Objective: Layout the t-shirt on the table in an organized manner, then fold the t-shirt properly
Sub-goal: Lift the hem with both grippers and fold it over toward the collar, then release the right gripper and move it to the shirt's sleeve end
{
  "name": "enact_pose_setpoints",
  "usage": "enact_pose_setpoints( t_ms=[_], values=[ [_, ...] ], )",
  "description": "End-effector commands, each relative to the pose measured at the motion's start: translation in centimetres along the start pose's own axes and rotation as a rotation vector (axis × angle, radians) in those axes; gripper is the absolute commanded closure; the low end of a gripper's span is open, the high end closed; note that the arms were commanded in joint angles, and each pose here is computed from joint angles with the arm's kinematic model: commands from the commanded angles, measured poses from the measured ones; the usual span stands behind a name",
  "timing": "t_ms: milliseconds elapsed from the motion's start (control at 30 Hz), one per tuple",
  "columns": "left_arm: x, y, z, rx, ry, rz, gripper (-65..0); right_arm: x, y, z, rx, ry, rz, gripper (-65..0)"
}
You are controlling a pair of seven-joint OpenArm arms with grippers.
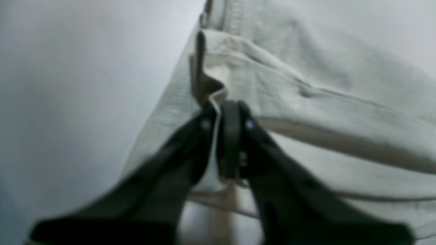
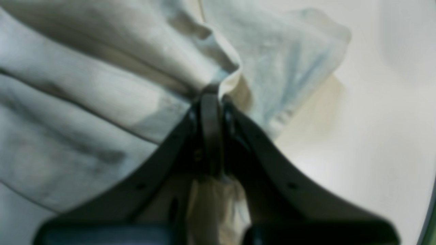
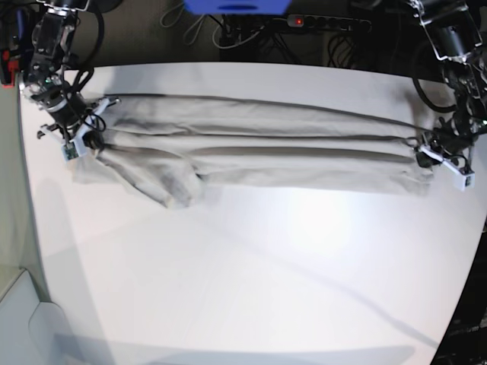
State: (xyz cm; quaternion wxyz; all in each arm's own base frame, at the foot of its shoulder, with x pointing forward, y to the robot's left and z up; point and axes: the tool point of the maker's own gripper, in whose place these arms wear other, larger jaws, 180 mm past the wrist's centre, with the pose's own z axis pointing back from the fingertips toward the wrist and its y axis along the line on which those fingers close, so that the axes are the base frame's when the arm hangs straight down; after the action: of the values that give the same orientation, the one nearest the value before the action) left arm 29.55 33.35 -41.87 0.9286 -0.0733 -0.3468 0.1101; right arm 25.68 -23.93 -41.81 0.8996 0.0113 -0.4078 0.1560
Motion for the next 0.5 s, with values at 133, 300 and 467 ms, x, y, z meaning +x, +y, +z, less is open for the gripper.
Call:
enact_pose_setpoints(
  t_ms=[133, 300, 467],
  values=[
    [1.0, 0.7, 0.7, 0.011, 0.001, -0.014, -38.3, 0.3, -3.0, 1.0, -0.05, 0.054, 0.069, -18.8],
    [0.5, 0.6, 0.8, 0.01, 0.046, -0.017, -49.8, 1.8, -4.1, 2.2, -0.079, 0.033, 0.129, -34.1],
    [0.6, 0.5, 0.8, 0.007, 0.043, -0.016, -51.9, 5.7, -5.3, 4.6, -0.151, -0.06, 0.195, -34.4]
  ],
)
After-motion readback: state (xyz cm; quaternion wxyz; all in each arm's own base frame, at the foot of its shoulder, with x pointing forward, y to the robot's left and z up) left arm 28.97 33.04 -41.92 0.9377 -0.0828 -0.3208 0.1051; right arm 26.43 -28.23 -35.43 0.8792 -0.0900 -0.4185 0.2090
